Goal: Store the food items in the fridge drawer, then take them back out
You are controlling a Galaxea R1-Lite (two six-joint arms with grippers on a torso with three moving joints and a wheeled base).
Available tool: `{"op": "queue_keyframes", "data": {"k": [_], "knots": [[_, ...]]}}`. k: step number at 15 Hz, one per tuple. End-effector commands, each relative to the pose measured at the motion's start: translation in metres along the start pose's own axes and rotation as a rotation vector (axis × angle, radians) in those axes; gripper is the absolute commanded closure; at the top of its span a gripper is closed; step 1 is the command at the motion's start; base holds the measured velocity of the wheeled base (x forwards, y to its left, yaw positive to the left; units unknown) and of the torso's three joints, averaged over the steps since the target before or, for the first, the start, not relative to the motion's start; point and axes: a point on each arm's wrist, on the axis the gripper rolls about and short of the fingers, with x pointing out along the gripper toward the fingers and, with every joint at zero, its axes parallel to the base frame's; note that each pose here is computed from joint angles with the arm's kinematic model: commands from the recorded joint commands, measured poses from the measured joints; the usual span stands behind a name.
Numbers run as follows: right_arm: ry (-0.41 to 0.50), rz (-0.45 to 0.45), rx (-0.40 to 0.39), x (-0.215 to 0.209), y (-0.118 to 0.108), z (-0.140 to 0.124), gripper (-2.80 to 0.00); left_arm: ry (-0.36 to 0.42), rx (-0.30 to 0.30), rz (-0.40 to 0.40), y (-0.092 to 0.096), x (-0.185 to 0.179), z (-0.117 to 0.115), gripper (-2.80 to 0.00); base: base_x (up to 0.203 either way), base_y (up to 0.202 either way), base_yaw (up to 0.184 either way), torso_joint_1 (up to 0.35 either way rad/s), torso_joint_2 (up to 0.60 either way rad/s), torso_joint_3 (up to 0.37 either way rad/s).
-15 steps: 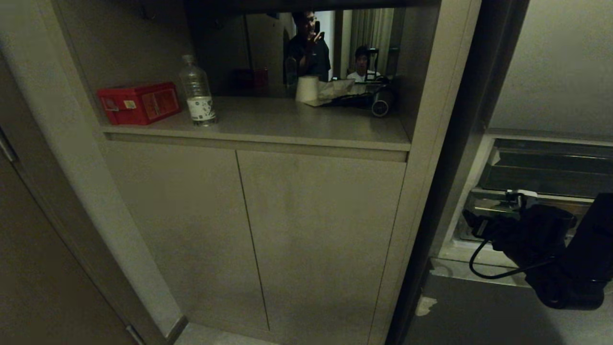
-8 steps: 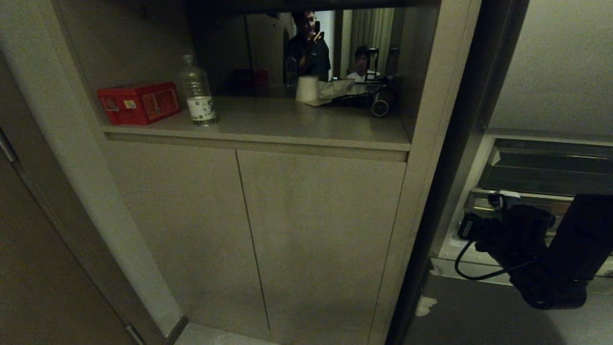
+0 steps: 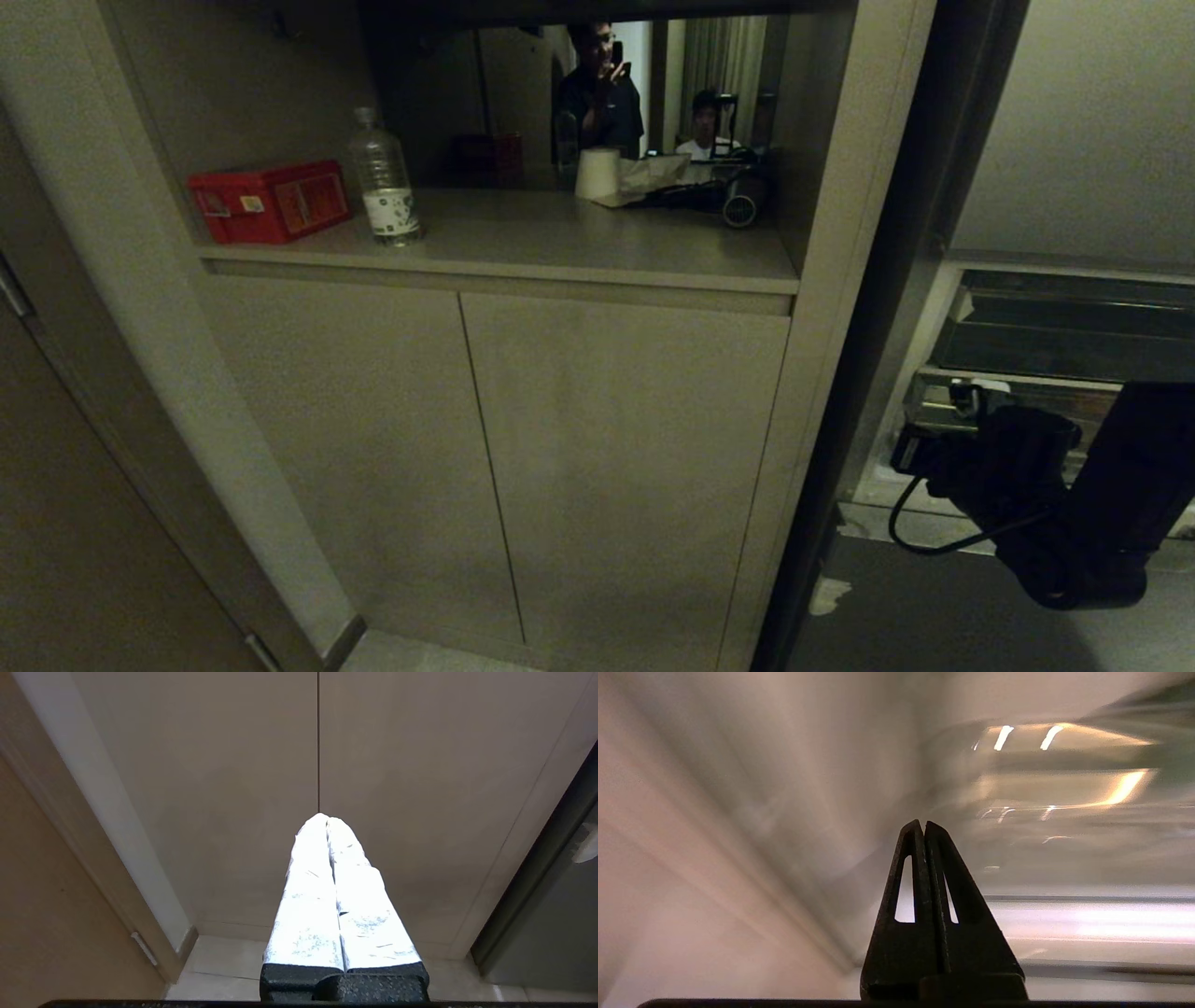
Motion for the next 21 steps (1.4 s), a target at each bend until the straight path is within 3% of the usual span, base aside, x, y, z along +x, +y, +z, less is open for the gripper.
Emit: {"op": "queue_keyframes", "data": {"k": [1,10,13,21], "knots": [[-0.011,-0.009,0.004,-0.014,-0.002,0.007,0.00,0.000,0.000,0.000,0.000,0.000,0.000,0.00,0.000,0.000,0.000,0.000,0.00,0.000],[0.009,-0.026,0.025,-0.046,-0.008,0.016,0.00,0.002,0.000,0.000,0.000,0.000,0.000,0.00,0.000,0.000,0.000,0.000,0.00,0.000],[-0.048,-0.050,0.039,-0.059,-0.018,0.038,0.00,0.002,0.002,0.000,0.000,0.000,0.000,0.00,0.000,0.000,0.000,0.000,0.00,0.000],[-0.022,-0.049,0.047,-0.062,-0.024,0.071,0.00,0.002,0.000,0.000,0.000,0.000,0.000,0.00,0.000,0.000,0.000,0.000,0.00,0.000]]}}
